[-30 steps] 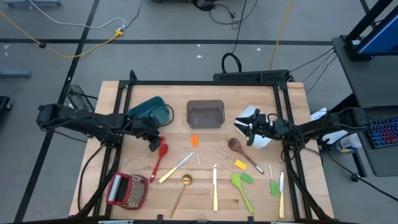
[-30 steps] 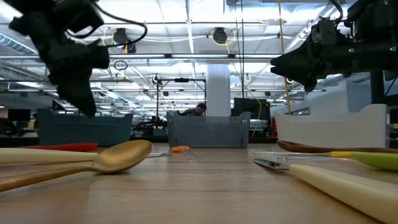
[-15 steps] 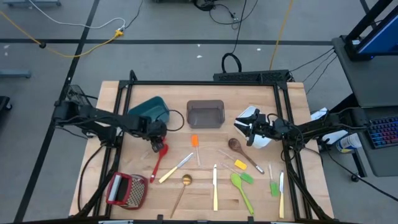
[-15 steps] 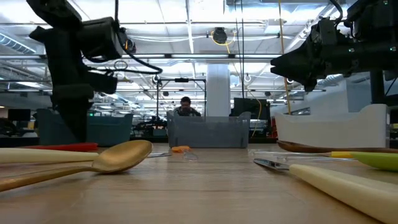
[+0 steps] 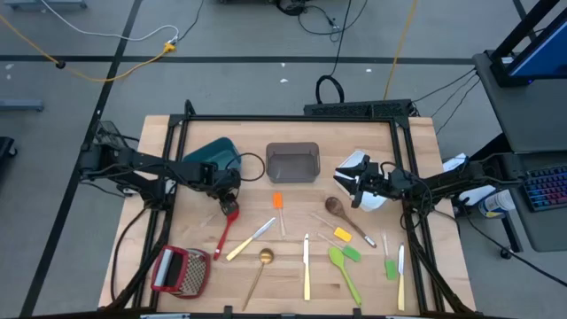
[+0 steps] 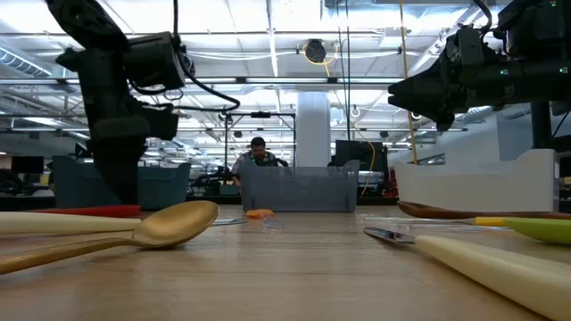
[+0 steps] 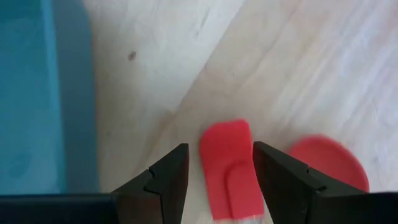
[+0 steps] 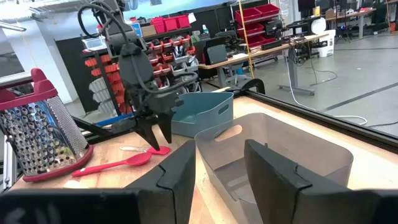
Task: Pick & Place Kitchen Items
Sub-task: Put the red spatula into the blue bin, then put the orange spatula into the blue bin
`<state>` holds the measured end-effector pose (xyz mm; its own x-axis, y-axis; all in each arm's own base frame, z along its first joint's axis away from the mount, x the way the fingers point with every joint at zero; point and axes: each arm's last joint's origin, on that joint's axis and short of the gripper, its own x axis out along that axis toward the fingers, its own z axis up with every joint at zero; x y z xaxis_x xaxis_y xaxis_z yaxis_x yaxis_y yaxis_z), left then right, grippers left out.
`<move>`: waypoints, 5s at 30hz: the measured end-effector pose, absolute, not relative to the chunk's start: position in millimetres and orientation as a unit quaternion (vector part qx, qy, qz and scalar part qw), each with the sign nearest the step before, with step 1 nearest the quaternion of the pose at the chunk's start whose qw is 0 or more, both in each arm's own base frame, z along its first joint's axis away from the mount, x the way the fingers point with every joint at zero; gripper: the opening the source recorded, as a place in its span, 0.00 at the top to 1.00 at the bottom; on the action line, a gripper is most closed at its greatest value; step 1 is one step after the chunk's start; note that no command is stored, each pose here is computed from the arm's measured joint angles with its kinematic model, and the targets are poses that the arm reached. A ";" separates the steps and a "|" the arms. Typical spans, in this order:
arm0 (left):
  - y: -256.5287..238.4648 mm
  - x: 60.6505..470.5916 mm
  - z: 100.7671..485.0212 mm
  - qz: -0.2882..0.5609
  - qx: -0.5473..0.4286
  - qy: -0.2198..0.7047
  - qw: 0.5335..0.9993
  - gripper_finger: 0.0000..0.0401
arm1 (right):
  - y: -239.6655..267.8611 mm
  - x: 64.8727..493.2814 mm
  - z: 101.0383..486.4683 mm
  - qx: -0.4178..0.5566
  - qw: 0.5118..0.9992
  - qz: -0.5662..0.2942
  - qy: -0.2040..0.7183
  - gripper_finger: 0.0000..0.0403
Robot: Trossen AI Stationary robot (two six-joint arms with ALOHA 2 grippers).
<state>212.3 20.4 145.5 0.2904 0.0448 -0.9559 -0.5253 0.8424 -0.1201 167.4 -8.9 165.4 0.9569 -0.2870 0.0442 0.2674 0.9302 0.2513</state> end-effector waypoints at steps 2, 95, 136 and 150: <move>21.6 214.0 142.9 0.182 -0.220 0.568 0.772 0.54 | -8.9 167.4 165.4 0.122 0.982 -0.141 -0.040 0.68; 121.2 189.4 192.5 0.245 -0.079 0.537 0.803 0.63 | -15.6 168.9 175.9 0.114 0.978 -0.155 -0.080 0.68; -4.3 288.6 229.7 0.059 -0.213 0.383 0.897 0.61 | 22.6 267.9 219.5 0.004 0.998 0.067 -0.006 0.68; -4.3 328.0 175.3 0.115 -0.324 0.380 0.859 0.62 | 39.1 264.1 200.1 -0.016 0.991 0.095 0.094 0.48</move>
